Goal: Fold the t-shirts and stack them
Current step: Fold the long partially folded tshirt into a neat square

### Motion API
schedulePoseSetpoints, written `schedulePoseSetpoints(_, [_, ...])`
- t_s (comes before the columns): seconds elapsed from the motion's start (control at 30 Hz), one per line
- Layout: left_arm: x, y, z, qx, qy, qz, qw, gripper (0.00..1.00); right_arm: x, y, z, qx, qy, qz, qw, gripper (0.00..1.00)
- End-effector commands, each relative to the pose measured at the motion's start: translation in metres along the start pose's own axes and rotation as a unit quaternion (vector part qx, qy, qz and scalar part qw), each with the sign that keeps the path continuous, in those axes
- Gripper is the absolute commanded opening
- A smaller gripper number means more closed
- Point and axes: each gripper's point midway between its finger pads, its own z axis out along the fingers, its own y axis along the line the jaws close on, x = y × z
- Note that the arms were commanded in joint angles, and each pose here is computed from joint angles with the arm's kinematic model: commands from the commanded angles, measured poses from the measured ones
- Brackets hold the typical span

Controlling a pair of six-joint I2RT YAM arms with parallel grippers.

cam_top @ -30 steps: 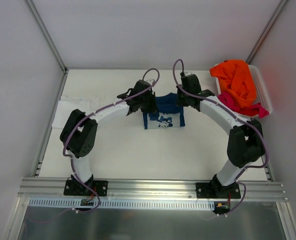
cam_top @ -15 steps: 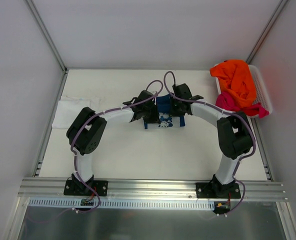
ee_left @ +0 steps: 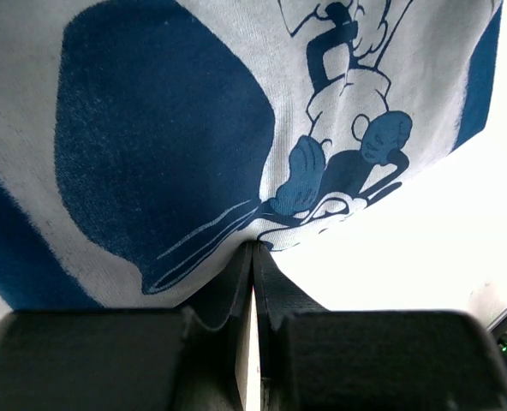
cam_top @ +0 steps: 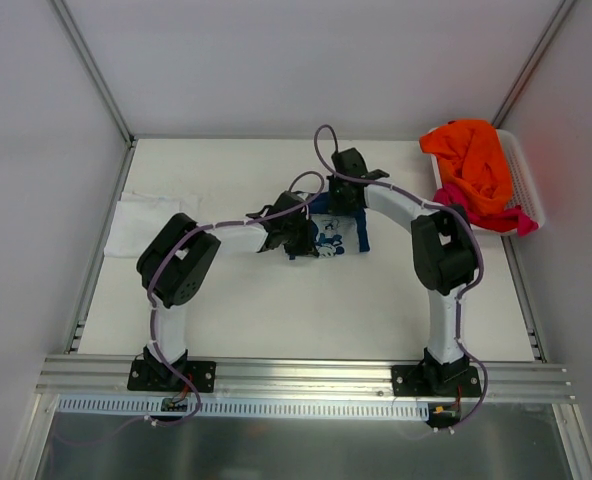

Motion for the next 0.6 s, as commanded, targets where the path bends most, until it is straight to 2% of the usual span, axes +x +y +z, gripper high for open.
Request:
schedulePoseSetpoints(0.0, [0.014,0.013,0.003,-0.015,0.006,-0.008,1.0,0.0,-0.043,0.005,-0.01,0.02,-0.041,-0.021,0.999,0.0])
schedulePoseSetpoints(0.03, [0.017,0.015,0.004,-0.016,0.009,-0.01,1.0,0.0,-0.041,0.002,-0.005,0.029,-0.029,-0.026,0.999,0.0])
schedulePoseSetpoints(0.17, [0.025,0.022,0.004,-0.02,0.013,-0.013,1.0,0.0,-0.079,0.005,-0.011,0.042,-0.059,-0.033,0.997,0.0])
schedulePoseSetpoints(0.37, [0.035,0.026,0.005,-0.02,0.021,-0.02,0.999,0.0,-0.117,-0.021,-0.018,0.1,-0.1,-0.035,0.989,0.0])
schedulePoseSetpoints(0.47, [0.032,0.024,0.001,-0.015,0.013,-0.017,1.0,0.0,-0.121,-0.019,-0.039,0.085,-0.112,-0.031,0.99,0.0])
schedulePoseSetpoints(0.5, [0.027,0.021,-0.002,-0.013,0.006,-0.013,1.0,0.0,-0.103,-0.023,-0.035,0.086,-0.096,-0.034,0.991,0.0])
schedulePoseSetpoints(0.57, [0.016,0.012,-0.005,-0.004,-0.007,0.0,1.0,0.0,-0.099,-0.018,-0.044,0.074,-0.109,-0.033,0.991,0.01])
